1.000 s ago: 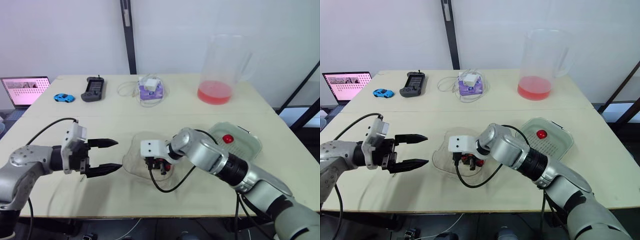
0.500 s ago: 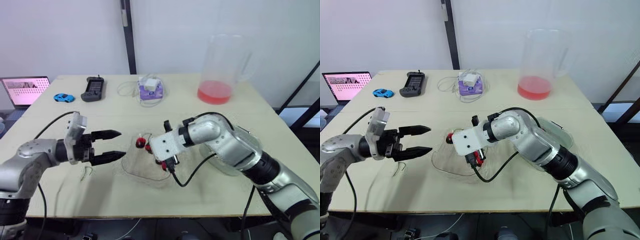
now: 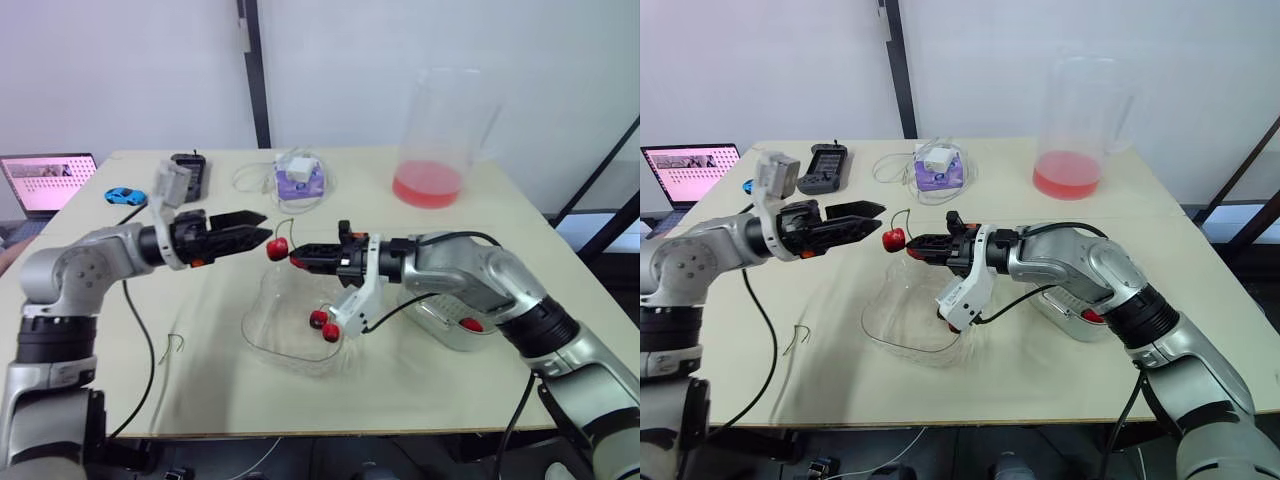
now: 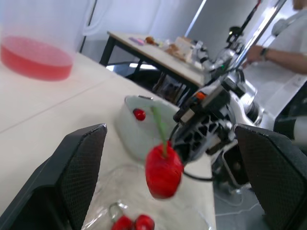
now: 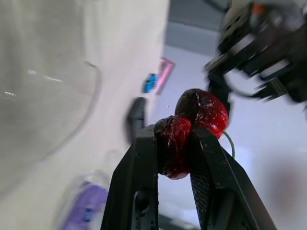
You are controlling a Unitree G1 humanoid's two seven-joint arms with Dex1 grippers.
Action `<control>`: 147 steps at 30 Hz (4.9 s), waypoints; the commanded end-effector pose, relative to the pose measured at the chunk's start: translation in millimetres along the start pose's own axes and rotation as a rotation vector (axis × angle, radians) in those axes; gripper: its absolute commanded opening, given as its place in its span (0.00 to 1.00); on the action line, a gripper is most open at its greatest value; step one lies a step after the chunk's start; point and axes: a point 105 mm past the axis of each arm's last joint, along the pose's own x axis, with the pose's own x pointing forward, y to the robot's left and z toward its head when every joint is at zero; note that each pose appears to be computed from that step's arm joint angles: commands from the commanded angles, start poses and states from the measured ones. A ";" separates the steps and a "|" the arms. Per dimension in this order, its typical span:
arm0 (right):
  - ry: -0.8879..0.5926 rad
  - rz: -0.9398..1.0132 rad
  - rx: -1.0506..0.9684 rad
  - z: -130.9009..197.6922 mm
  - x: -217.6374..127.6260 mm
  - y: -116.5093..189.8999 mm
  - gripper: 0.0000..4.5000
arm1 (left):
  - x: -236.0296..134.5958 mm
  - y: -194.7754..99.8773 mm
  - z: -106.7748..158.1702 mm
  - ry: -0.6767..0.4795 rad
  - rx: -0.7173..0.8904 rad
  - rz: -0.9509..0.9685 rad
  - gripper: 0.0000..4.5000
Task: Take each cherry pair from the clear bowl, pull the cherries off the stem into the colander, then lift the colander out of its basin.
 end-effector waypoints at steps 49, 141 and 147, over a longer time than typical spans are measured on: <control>0.106 -0.095 1.217 -7.2 -66.2 2.3 0.99 | 24.2 4.6 14.5 0.057 0.132 0.058 0.00; 0.763 0.582 1.445 -75.6 -230.9 101.7 0.57 | 38.7 -29.2 -14.6 0.010 0.147 -0.067 0.00; 0.751 0.540 1.416 -83.5 -228.5 68.6 0.99 | 40.2 -29.6 -12.8 0.005 0.140 -0.071 0.00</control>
